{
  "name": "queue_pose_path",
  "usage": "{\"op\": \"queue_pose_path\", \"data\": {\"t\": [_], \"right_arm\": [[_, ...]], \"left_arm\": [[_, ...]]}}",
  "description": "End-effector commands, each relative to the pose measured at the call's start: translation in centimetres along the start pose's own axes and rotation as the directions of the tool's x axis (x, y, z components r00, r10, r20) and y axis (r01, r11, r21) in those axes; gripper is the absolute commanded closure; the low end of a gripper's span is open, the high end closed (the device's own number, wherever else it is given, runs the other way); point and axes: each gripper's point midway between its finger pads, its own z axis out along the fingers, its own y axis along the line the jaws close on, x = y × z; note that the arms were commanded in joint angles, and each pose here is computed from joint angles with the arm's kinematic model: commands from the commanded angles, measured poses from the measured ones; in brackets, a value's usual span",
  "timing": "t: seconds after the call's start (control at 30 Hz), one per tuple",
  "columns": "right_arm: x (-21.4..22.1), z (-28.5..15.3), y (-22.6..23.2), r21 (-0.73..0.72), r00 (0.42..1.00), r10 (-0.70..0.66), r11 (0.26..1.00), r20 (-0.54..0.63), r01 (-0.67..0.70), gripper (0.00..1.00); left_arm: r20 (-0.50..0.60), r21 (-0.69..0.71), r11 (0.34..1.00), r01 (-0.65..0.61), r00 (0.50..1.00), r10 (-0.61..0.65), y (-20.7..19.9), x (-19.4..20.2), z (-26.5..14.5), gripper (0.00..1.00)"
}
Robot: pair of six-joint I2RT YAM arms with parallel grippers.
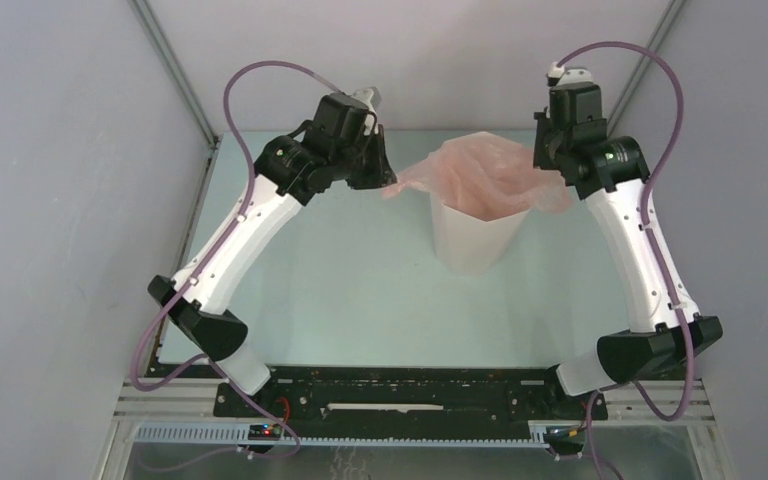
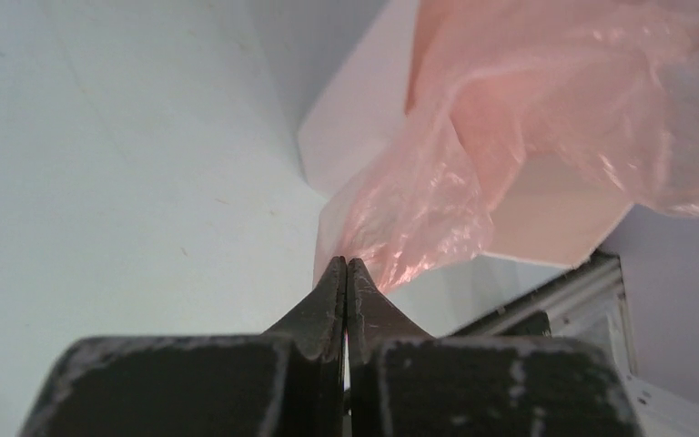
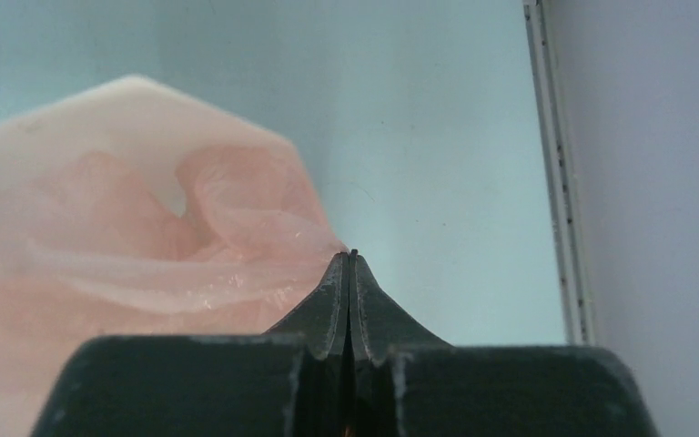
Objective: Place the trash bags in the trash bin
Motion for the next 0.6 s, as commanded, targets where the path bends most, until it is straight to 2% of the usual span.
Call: {"op": "queue_pose_path", "data": {"t": [0.0, 0.23, 0.37, 0.57], "right_arm": [[-2.1, 1.1, 1.3, -0.148, 0.983, 0.182, 0.973, 0.007, -0.18, 1.0], [-2.8, 3.8, 0.5, -0.165, 0.957, 0.285, 0.943, -0.045, -0.289, 1.0], [-3.4, 5.1, -0.2, -0.193, 0.934, 0.35, 0.914, -0.074, -0.358, 0.99], [-4.2, 6.3, -0.9, -0.189, 0.925, 0.372, 0.906, -0.074, -0.38, 0.99]], "left_arm": [[0.195, -0.132, 0.99, -0.054, 0.978, 0.08, 1.7, -4.9, -1.6, 1.0], [0.254, -0.237, 0.97, -0.048, 0.961, 0.109, 4.4, -7.0, -1.1, 1.0], [0.249, -0.209, 0.977, -0.034, 0.965, 0.086, 5.1, -7.3, -0.1, 1.0], [0.279, -0.159, 0.987, -0.007, 0.959, 0.051, 4.6, -8.8, 0.6, 1.0]]}}
